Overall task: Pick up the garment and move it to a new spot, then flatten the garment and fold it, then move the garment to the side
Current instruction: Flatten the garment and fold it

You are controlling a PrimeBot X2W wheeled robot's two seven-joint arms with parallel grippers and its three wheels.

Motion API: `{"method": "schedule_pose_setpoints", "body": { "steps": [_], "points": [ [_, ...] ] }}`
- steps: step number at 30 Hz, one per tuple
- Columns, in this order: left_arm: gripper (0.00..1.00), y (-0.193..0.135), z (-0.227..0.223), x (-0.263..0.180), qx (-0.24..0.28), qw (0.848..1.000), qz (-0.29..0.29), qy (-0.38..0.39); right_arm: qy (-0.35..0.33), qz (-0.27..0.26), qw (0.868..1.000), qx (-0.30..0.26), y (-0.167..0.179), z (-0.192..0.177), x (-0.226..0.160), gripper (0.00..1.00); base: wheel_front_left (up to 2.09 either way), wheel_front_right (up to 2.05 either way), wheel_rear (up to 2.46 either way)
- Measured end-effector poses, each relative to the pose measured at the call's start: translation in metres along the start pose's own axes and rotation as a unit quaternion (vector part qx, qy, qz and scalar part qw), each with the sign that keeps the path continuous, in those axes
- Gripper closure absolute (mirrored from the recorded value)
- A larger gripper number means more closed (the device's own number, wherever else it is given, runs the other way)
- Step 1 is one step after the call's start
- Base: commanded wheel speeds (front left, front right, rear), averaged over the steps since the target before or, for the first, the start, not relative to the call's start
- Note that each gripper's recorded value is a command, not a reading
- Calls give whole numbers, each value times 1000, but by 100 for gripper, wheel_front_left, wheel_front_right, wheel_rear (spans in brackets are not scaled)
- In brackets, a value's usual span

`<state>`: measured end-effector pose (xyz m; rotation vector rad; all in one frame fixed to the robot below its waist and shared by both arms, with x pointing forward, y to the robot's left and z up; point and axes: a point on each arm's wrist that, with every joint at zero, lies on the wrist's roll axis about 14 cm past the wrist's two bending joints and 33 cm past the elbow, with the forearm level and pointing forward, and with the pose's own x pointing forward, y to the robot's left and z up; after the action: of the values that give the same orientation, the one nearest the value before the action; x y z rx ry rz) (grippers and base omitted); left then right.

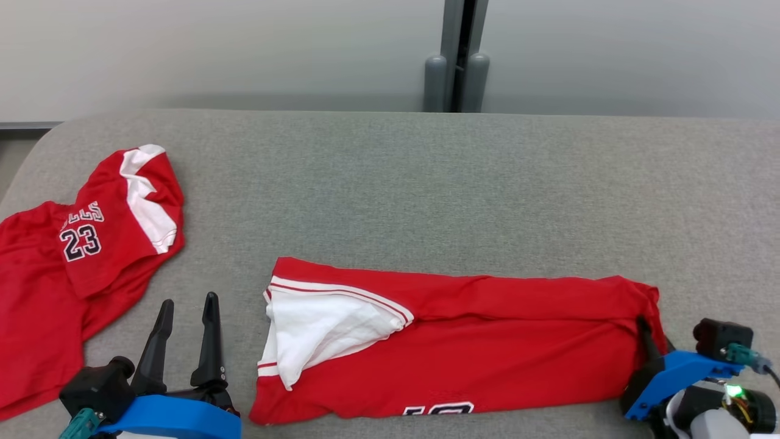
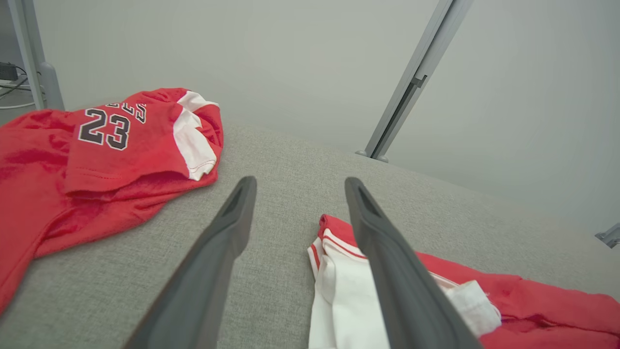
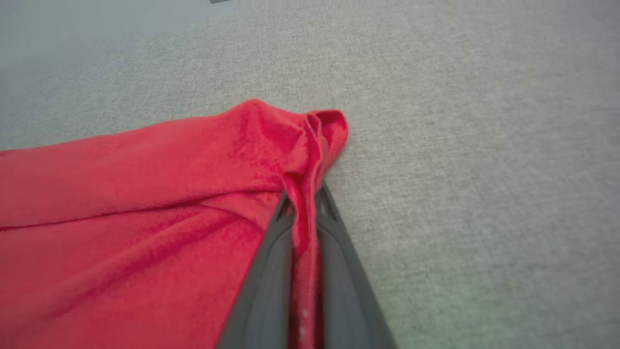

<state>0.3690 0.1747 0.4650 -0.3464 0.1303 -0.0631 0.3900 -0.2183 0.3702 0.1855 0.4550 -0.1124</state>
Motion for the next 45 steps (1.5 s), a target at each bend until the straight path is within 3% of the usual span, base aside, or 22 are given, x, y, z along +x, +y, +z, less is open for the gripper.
{"method": "schedule_pose_setpoints", "body": {
  "steps": [7,13,17,19,22,29,34,39,40,41,42,45],
  "points": [
    [0,-15,-3,10,0,1000,-22,3,-69,-88,994,-2,-85,52,-17,100,0,0,0],
    [0,-24,-7,14,0,999,-33,7,-107,-124,986,13,-117,80,-34,100,0,0,0],
    [0,-27,-7,16,2,999,-39,7,-117,-68,990,46,-72,86,-28,100,0,0,0],
    [0,-29,-6,17,4,999,-42,5,-117,-16,987,106,-33,87,-23,100,0,0,0],
    [0,-26,-3,17,6,999,-38,1,-119,70,984,109,26,97,-23,100,0,0,0],
    [0,-17,5,11,8,1000,-25,-10,-68,253,957,127,153,77,-40,100,0,0,0],
    [0,-10,7,6,6,1000,-12,-14,-38,299,946,116,191,55,-44,100,0,0,0],
    [0,-5,6,4,5,1000,-4,-13,-13,314,945,90,206,38,-37,100,0,0,0],
    [0,-5,6,3,5,1000,-3,-13,-7,316,945,82,209,34,-36,96,0,0,0],
    [0,-5,5,3,4,1000,-3,-12,-5,318,945,79,211,32,-36,56,0,0,0],
    [0,-5,5,4,4,1000,-2,-12,-3,323,943,82,214,32,-37,0,0,0,0],
    [0,-7,2,5,2,1000,-6,-8,6,364,925,105,240,33,-51,0,0,0,0]
  ]
}}
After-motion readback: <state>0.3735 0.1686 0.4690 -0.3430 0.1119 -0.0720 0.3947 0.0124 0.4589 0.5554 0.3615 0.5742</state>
